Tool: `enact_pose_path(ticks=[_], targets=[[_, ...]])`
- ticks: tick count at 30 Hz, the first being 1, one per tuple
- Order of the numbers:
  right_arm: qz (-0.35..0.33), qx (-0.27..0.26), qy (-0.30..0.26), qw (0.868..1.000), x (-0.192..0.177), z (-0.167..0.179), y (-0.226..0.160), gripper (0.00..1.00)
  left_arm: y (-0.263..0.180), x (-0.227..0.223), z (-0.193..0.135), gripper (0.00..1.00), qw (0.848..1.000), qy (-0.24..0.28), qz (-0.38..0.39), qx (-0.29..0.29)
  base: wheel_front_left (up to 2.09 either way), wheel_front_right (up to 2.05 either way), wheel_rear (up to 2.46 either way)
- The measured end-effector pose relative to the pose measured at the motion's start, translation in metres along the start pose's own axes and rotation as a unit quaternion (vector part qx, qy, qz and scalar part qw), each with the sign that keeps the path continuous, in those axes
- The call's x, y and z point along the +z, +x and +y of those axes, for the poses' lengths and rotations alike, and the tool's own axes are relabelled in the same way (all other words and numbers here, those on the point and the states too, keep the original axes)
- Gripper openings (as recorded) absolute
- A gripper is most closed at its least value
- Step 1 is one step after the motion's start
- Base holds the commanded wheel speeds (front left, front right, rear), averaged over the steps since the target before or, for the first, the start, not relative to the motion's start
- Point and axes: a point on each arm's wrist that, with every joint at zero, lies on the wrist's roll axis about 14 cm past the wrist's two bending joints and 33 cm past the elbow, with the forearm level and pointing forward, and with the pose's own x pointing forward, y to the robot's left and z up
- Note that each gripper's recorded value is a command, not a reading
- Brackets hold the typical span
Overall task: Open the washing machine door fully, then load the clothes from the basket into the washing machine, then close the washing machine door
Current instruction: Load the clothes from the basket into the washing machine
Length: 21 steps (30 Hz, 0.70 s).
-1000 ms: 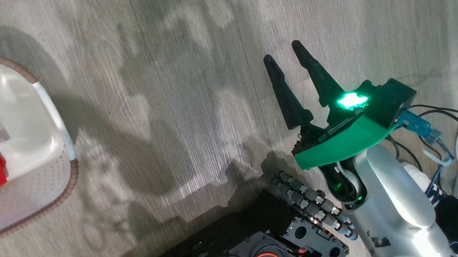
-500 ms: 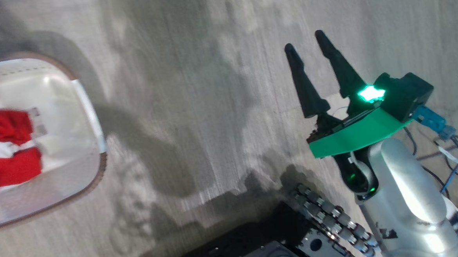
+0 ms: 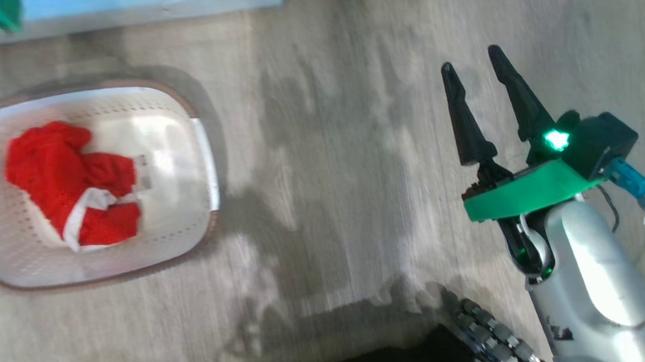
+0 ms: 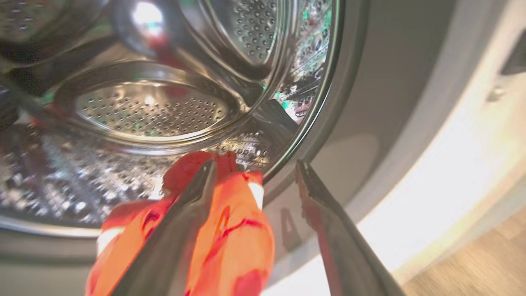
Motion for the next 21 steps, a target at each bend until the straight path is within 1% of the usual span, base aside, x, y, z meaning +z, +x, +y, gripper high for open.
enact_pose_path(ticks=[9, 13, 16, 21], targets=[[-0.008, 0.015, 0.002, 1.0, 0.007, 0.015, -0.008, 1.0, -0.088, -0.01, -0.008, 1.0, 0.998, -0.018, 0.011, 0.054, 0.0, 0.0, 0.0], [-0.009, 0.022, -0.006, 1.0, 0.008, 0.02, -0.009, 1.0, -0.111, 0.001, 0.001, 1.0, 0.993, -0.048, -0.012, 0.103, 0.0, 0.0, 0.0], [-0.014, 0.024, -0.005, 1.0, 0.012, 0.022, -0.011, 1.0, -0.128, 0.007, 0.007, 1.0, 0.989, -0.058, -0.022, 0.134, 0.0, 0.0, 0.0], [-0.02, 0.029, -0.004, 0.999, 0.016, 0.026, -0.012, 1.0, -0.151, 0.007, 0.003, 1.0, 0.985, -0.064, -0.021, 0.156, 0.0, 0.0, 0.0]])
